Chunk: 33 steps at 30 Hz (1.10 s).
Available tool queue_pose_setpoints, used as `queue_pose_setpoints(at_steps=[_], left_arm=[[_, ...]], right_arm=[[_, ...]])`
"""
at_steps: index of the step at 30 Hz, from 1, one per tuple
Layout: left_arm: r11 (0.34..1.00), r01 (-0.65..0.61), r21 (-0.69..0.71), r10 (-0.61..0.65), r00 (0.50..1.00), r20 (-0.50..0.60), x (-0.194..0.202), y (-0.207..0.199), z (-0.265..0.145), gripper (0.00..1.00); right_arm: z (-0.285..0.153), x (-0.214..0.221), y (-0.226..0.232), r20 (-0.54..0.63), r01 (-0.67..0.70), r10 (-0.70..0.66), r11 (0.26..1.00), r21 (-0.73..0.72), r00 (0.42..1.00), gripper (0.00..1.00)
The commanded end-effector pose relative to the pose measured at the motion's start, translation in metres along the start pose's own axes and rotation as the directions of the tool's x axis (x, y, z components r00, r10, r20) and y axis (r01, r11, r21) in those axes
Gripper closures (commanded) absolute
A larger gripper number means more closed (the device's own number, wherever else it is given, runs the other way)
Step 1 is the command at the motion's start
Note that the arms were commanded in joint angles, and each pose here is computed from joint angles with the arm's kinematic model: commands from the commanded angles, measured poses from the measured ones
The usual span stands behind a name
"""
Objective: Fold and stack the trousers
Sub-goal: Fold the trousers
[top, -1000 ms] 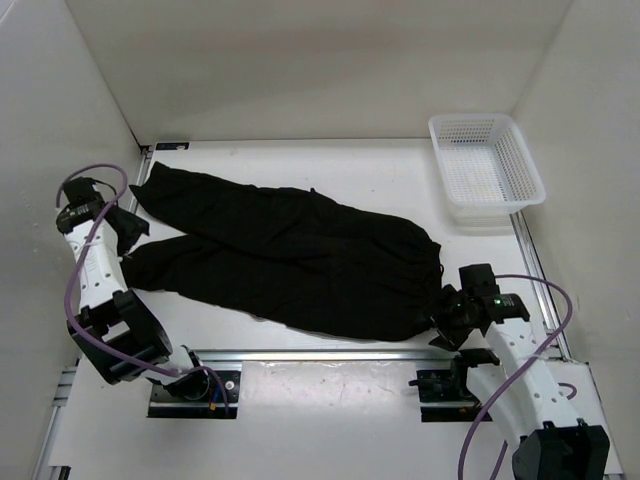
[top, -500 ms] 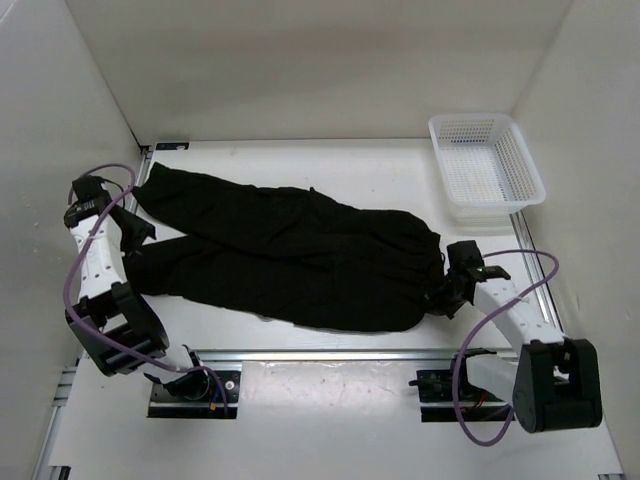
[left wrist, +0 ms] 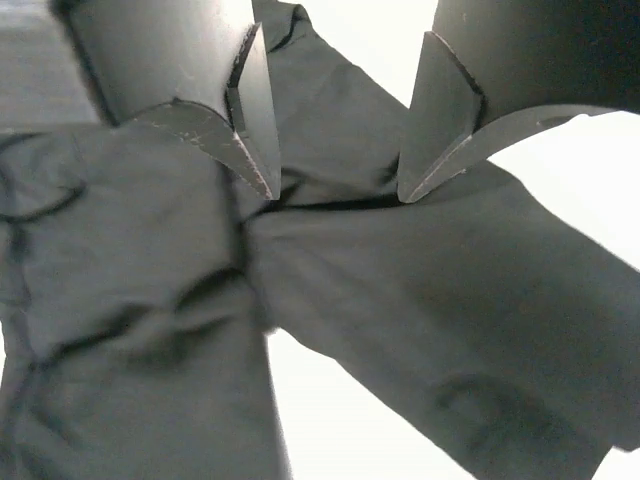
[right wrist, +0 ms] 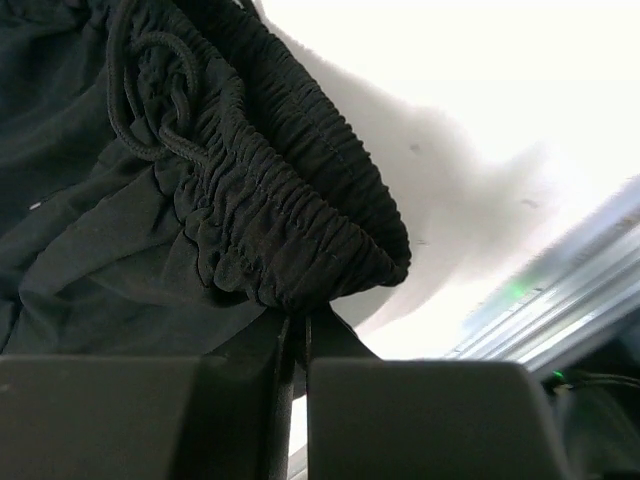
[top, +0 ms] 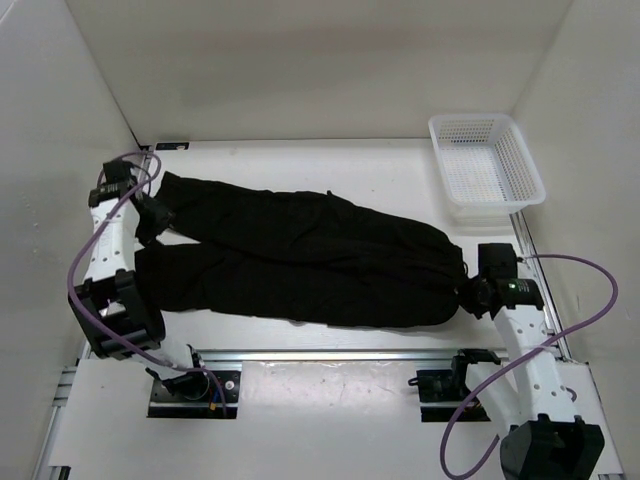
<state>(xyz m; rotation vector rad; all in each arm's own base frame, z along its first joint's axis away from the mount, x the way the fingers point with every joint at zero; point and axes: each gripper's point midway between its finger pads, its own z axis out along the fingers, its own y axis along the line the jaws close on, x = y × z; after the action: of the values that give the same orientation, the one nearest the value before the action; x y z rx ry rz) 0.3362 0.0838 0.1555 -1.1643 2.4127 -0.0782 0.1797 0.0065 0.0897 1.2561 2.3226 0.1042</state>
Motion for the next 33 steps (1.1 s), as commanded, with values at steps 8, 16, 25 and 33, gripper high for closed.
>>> queue_pose_setpoints(at_steps=[8,16,25,33], left_arm=[[0.98,0.201,0.003,-0.196,0.96,-0.201,0.097,0.033,0.019,0.47],[0.982,0.165,-0.097,-0.184,0.95,-0.252,0.071,0.019,0.069,0.47],[0.971,0.089,-0.224,-0.161,0.932,-0.325,0.074,0.02,0.13,0.53],[0.975,-0.006,-0.221,-0.055,0.962,-0.267,0.015,-0.019,0.15,0.53]], right_arm=[[-0.009,-0.013,0.02,-0.064,0.015,-0.02,0.997,-0.075,0.998,1.0],[-0.016,-0.021,0.016,-0.055,-0.011,0.007,0.996,-0.084,0.998,1.0],[-0.022,-0.025,0.009,-0.029,-0.029,0.027,0.997,-0.07,0.999,1.0],[-0.022,-0.028,0.01,-0.017,-0.039,0.037,0.997,-0.071,0.999,1.0]])
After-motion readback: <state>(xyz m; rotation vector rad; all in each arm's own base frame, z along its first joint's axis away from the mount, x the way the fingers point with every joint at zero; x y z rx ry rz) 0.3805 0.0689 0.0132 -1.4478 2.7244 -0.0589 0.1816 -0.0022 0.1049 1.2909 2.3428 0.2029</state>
